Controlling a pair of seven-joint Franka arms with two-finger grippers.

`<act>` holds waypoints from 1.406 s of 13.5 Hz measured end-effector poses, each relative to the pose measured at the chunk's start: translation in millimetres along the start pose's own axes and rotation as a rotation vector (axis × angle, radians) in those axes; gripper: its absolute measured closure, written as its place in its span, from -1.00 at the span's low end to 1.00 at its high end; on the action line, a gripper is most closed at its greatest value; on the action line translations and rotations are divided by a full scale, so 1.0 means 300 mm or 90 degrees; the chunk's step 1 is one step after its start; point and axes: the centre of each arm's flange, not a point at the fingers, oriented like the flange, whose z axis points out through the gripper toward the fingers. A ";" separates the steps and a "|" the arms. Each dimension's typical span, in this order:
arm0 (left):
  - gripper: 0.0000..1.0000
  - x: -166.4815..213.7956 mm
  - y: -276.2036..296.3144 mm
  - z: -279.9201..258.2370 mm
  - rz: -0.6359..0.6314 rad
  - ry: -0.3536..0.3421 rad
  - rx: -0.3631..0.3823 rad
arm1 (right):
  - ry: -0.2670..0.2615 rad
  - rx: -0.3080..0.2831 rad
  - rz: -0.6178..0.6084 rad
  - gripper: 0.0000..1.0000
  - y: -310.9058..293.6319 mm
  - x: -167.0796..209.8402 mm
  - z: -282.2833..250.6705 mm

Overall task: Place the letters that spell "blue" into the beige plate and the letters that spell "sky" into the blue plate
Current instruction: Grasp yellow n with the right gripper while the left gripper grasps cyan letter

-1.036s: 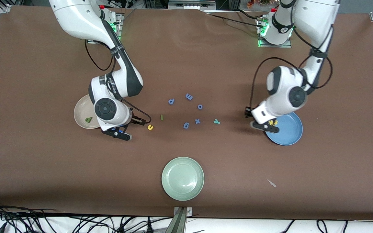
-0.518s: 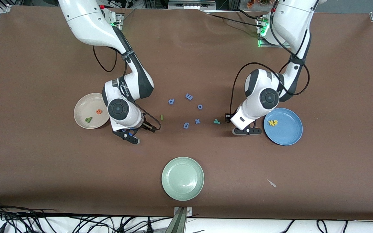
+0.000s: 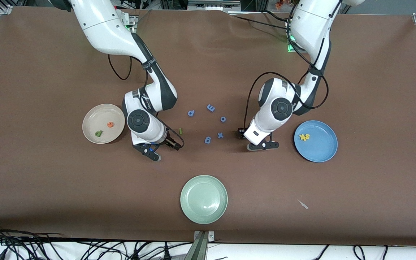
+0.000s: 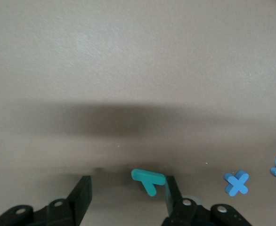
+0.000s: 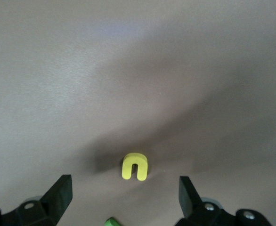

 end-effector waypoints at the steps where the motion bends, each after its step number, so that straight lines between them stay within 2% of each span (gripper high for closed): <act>1: -0.44 -0.008 0.009 0.012 0.004 -0.001 0.002 | -0.001 -0.002 0.001 -0.99 0.002 0.001 0.012; 4: -0.46 -0.030 0.042 0.056 0.013 0.013 0.003 | 0.003 -0.001 0.005 -0.91 0.011 0.004 0.043; 5: -0.46 -0.036 0.048 0.068 0.014 0.014 0.004 | 0.003 -0.002 0.006 -0.70 0.016 0.004 0.053; 6: -0.46 -0.041 0.052 0.077 0.015 0.013 0.005 | 0.003 -0.003 0.007 -0.69 0.019 0.003 0.058; 7: -0.46 -0.044 0.053 0.084 0.015 0.012 0.006 | 0.002 -0.004 0.007 -0.58 0.021 0.003 0.062; 9: -0.42 -0.044 0.052 0.086 0.015 0.012 0.007 | 0.004 -0.001 0.007 -0.05 0.019 0.003 0.053; 10: -0.41 -0.043 0.052 0.086 0.015 0.012 0.007 | 0.003 0.000 0.008 0.15 0.019 0.003 0.050; 11: -0.32 -0.043 0.052 0.086 0.015 0.012 0.007 | 0.003 0.001 0.010 0.38 0.019 0.003 0.047; 12: -0.32 -0.043 0.052 0.086 0.015 0.012 0.007 | 0.002 0.002 0.012 0.50 0.019 0.004 0.046; 14: -0.11 -0.040 0.049 0.083 0.014 0.014 0.007 | 0.001 0.002 0.012 0.49 0.019 0.004 0.045; 15: -0.11 -0.039 0.049 0.083 0.014 0.014 0.007 | 0.001 0.002 0.011 0.49 0.019 0.005 0.045; 16: 0.06 -0.037 0.047 0.081 0.013 0.015 0.007 | 0.000 0.000 0.005 0.49 0.020 0.006 0.042; 19: 0.17 -0.036 0.045 0.080 0.013 0.015 0.007 | -0.023 -0.032 -0.076 0.49 0.059 0.040 -0.026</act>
